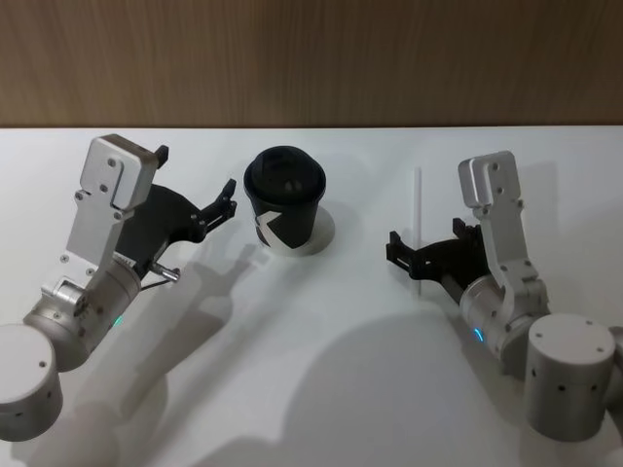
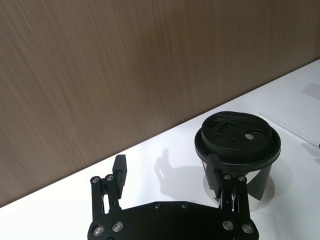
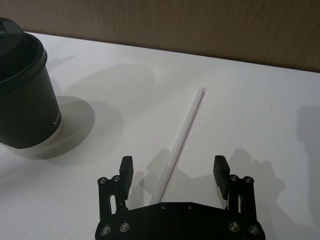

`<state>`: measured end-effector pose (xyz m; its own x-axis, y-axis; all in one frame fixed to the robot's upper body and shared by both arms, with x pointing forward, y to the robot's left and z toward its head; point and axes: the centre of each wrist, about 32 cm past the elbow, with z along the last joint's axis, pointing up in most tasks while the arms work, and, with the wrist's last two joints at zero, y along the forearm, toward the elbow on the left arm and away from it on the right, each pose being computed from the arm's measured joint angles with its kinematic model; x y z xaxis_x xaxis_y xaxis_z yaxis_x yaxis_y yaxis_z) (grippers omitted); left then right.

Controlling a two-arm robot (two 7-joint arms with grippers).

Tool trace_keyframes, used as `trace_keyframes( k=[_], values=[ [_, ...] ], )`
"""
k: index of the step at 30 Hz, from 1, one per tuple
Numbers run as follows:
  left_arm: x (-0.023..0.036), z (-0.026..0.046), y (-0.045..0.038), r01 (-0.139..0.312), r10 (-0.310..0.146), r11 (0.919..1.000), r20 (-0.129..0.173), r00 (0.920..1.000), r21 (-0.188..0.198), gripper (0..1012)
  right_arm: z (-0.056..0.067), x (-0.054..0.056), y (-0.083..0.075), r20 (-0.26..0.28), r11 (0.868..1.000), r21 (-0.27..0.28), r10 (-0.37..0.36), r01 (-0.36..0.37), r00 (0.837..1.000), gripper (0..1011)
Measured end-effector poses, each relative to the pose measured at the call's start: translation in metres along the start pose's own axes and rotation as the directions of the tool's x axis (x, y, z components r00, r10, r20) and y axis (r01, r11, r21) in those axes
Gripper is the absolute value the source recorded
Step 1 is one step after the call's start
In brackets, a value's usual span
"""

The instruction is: Pick up the straw with one hand, pass it to the other hand, and insert it into the cup.

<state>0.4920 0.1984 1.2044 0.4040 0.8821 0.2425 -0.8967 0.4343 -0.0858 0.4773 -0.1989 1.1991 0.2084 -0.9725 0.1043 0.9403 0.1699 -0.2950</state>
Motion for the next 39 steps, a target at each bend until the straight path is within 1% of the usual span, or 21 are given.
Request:
trace_keyframes(
  k=[17,18,19,20,22,23,26,28,29,30,31,32,34,35,38,39],
  values=[
    [0.0000,0.0000,0.0000,0.000,0.000,1.0000,0.000,1.0000,0.000,1003,-0.0056,0.0010,-0.0032,-0.019,0.999,-0.032,-0.009,0.009,1.000,1001],
    [0.0000,0.0000,0.0000,0.000,0.000,1.0000,0.000,1.0000,0.000,1003,-0.0058,0.0011,-0.0033,-0.020,0.999,-0.033,-0.009,0.009,1.000,994],
    [0.0000,0.0000,0.0000,0.000,0.000,1.0000,0.000,1.0000,0.000,1003,-0.0059,0.0011,-0.0033,-0.021,0.999,-0.034,-0.009,0.009,1.000,966],
    [0.0000,0.0000,0.0000,0.000,0.000,1.0000,0.000,1.0000,0.000,1003,-0.0060,0.0011,-0.0033,-0.022,0.999,-0.035,-0.009,0.008,1.000,966],
    [0.0000,0.0000,0.0000,0.000,0.000,1.0000,0.000,1.0000,0.000,1003,-0.0061,0.0009,-0.0034,-0.025,0.999,-0.037,-0.009,0.008,1.000,915],
    [0.0000,0.0000,0.0000,0.000,0.000,1.0000,0.000,1.0000,0.000,1003,-0.0063,0.0010,-0.0034,-0.027,0.999,-0.039,-0.009,0.008,1.000,867],
    [0.0000,0.0000,0.0000,0.000,0.000,1.0000,0.000,1.0000,0.000,1003,-0.0068,0.0010,-0.0034,-0.031,0.999,-0.043,-0.008,0.006,0.999,814],
    [0.0000,0.0000,0.0000,0.000,0.000,1.0000,0.000,1.0000,0.000,1003,-0.0070,0.0011,-0.0034,-0.032,0.999,-0.044,-0.007,0.006,0.999,740],
    [0.0000,0.0000,0.0000,0.000,0.000,1.0000,0.000,1.0000,0.000,1003,-0.0072,0.0011,-0.0034,-0.032,0.999,-0.045,-0.007,0.005,0.999,730],
    [0.0000,0.0000,0.0000,0.000,0.000,1.0000,0.000,1.0000,0.000,1003,-0.0076,0.0010,-0.0034,-0.032,0.999,-0.046,-0.006,0.005,0.999,683],
    [0.0000,0.0000,0.0000,0.000,0.000,1.0000,0.000,1.0000,0.000,1003,-0.0077,0.0010,-0.0034,-0.032,0.999,-0.047,-0.006,0.005,0.999,683],
    [0.0000,0.0000,0.0000,0.000,0.000,1.0000,0.000,1.0000,0.000,1003,-0.0080,0.0009,-0.0034,-0.032,0.999,-0.048,-0.006,0.004,0.999,623],
    [0.0000,0.0000,0.0000,0.000,0.000,1.0000,0.000,1.0000,0.000,1003,-0.0084,0.0007,-0.0034,-0.032,0.999,-0.050,-0.004,0.003,0.999,542],
    [0.0000,0.0000,0.0000,0.000,0.000,1.0000,0.000,1.0000,0.000,1003,-0.0086,0.0006,-0.0034,-0.032,0.999,-0.050,-0.003,0.002,0.999,531],
    [0.0000,0.0000,0.0000,0.000,0.000,1.0000,0.000,1.0000,0.000,1003,-0.0090,0.0001,-0.0034,-0.031,0.999,-0.054,0.000,-0.002,1.000,420],
    [0.0000,0.0000,0.0000,0.000,0.000,1.0000,0.000,1.0000,0.000,1003,-0.0091,0.0000,-0.0034,-0.030,0.998,-0.055,0.001,-0.003,1.000,399]
  ],
)
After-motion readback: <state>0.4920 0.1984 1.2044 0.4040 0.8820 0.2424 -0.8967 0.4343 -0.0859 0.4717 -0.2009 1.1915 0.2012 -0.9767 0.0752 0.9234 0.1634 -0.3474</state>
